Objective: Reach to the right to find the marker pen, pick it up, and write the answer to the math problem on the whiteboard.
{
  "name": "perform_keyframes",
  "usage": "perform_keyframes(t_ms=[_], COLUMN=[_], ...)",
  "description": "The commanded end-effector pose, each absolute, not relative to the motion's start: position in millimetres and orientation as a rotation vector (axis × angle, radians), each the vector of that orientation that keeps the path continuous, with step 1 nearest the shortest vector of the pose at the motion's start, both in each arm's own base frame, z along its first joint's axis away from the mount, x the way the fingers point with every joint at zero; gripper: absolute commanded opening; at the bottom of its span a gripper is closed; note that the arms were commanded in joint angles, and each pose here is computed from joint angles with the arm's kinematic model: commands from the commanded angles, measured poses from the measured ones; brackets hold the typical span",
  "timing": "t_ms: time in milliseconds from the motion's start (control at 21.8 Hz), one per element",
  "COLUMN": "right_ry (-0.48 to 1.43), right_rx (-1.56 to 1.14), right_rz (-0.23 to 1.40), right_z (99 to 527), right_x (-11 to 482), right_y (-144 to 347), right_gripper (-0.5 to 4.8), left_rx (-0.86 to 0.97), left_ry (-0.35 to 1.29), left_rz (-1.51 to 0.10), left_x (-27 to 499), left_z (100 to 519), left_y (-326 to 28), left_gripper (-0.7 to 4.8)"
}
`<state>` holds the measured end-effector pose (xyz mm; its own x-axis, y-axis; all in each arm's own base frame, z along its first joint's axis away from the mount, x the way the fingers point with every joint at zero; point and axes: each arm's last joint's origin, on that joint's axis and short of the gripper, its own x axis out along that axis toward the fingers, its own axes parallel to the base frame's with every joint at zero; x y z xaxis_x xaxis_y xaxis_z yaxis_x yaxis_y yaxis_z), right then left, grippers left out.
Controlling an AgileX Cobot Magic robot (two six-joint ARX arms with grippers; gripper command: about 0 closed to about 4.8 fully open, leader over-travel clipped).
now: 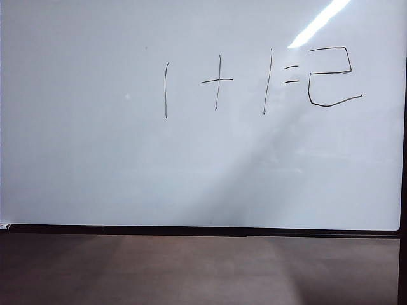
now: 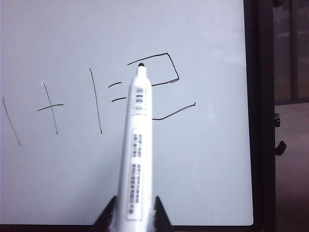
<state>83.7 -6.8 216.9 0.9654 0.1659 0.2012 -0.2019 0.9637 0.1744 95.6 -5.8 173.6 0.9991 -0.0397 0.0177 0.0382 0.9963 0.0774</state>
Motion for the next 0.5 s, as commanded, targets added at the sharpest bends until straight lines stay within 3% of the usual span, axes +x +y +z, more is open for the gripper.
perform_keyframes(t_ms=[46,504], right_ry=[-0.199,-0.199], right_rx=[0.195,0.195], right_rz=[0.192,0.192], right_z=[218.9,218.9], right_x=[83.1,83.1], right_y=[-6.5,-6.5], right_gripper=[-0.05,-0.05], left_rx=[0.076,0.067], left_ry=[-0.04,-0.086], left_rz=[-0.034,-0.033], left_x=[95.5,95.2], left_z=[175.6,180.3], left_y=[-5.7,-5.7], left_gripper=[-0.05,-0.05])
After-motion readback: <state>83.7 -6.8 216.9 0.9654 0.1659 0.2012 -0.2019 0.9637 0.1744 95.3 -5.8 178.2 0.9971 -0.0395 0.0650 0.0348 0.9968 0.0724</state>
